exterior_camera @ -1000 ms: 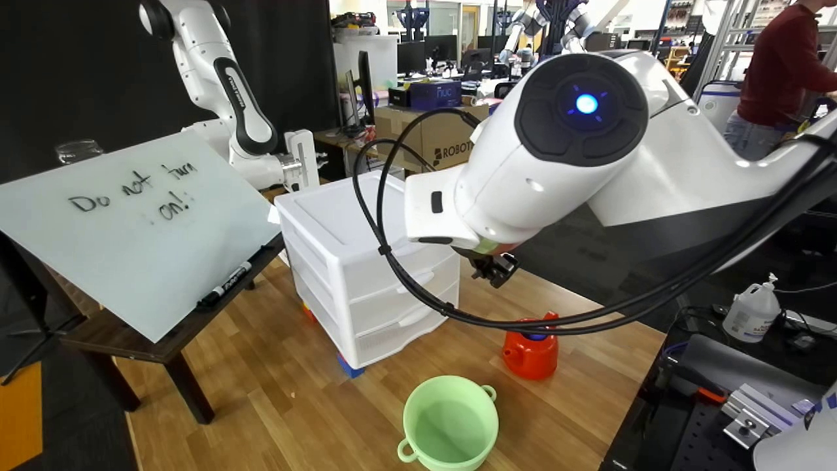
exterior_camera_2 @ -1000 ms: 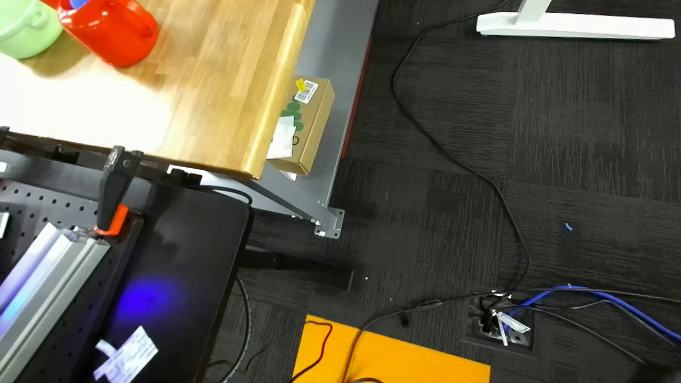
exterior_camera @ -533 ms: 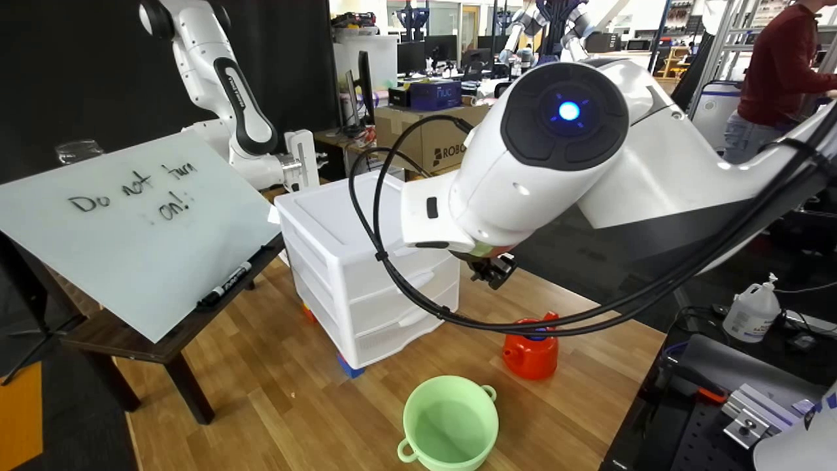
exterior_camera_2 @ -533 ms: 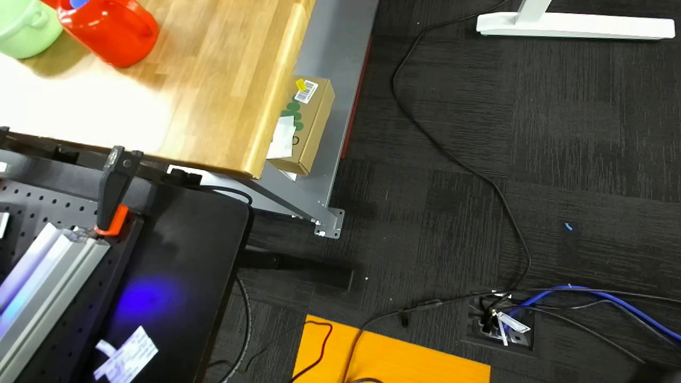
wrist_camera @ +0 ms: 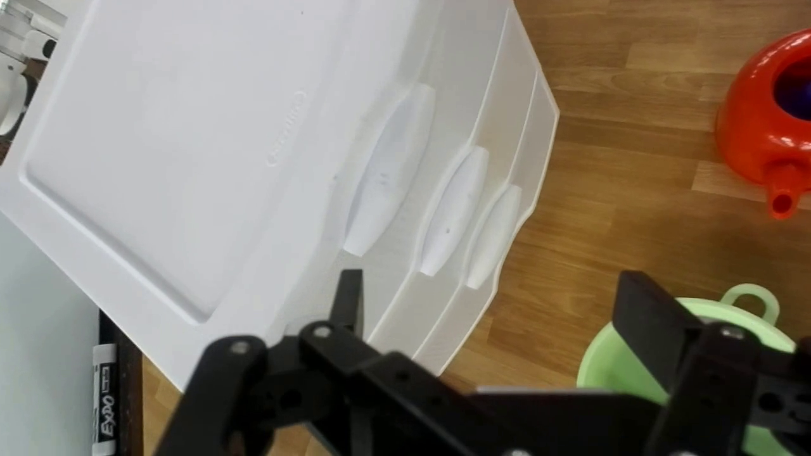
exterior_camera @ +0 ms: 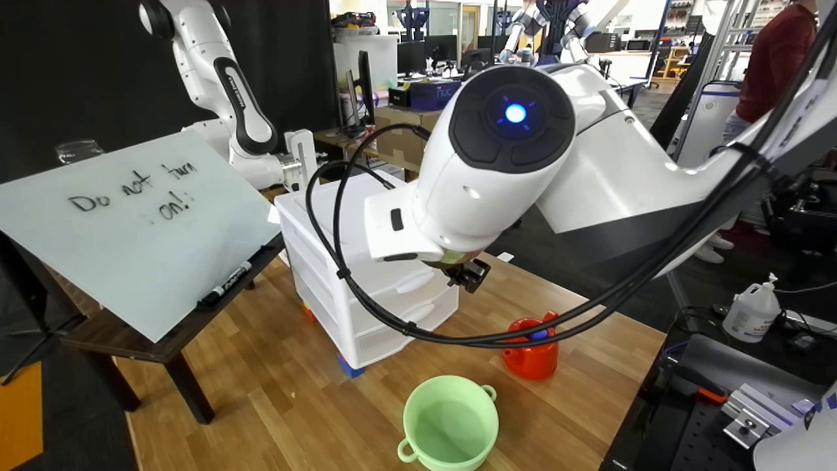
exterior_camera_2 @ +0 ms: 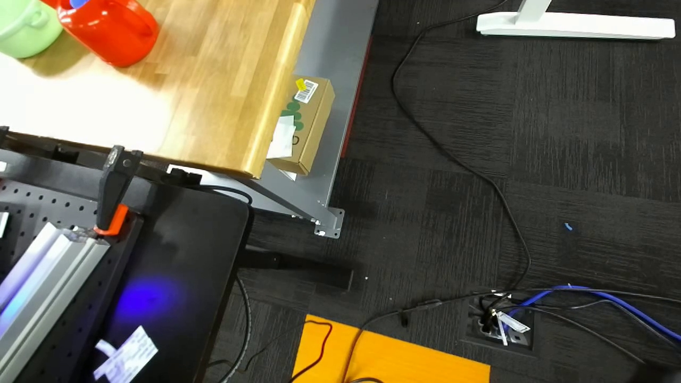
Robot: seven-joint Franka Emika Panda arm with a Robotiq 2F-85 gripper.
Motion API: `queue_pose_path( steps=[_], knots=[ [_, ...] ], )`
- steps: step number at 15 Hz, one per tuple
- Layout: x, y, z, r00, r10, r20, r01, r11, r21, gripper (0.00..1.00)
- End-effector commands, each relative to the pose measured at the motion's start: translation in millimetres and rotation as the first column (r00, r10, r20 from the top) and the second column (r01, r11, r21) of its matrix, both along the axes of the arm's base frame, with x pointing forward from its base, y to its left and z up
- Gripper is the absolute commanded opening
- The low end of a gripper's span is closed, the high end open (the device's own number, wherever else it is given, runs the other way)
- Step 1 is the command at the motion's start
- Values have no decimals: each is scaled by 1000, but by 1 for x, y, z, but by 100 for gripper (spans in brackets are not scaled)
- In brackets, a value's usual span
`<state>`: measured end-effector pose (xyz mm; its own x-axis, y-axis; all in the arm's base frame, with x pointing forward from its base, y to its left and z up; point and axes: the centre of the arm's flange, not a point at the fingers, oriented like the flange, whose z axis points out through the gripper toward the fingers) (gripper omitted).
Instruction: Open the top drawer
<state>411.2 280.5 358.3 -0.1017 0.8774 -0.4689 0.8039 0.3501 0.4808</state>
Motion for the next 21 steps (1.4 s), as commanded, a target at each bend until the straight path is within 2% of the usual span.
queue_pose_path(
  steps=[1,3,4,8,15,21],
  knots=[
    [6,-1,-4,1000,23,-12,-23,999,-34,100],
    [5,-1,-6,1000,21,-11,-22,999,-47,100],
    [1,-1,-6,1000,6,-16,-7,1000,-16,100],
    [1,-1,-6,1000,7,-17,-7,1000,-18,100],
    [6,-25,-13,998,-59,-27,59,998,-16,100],
    [4,-28,-20,997,-72,-39,71,997,-20,100]
  ],
)
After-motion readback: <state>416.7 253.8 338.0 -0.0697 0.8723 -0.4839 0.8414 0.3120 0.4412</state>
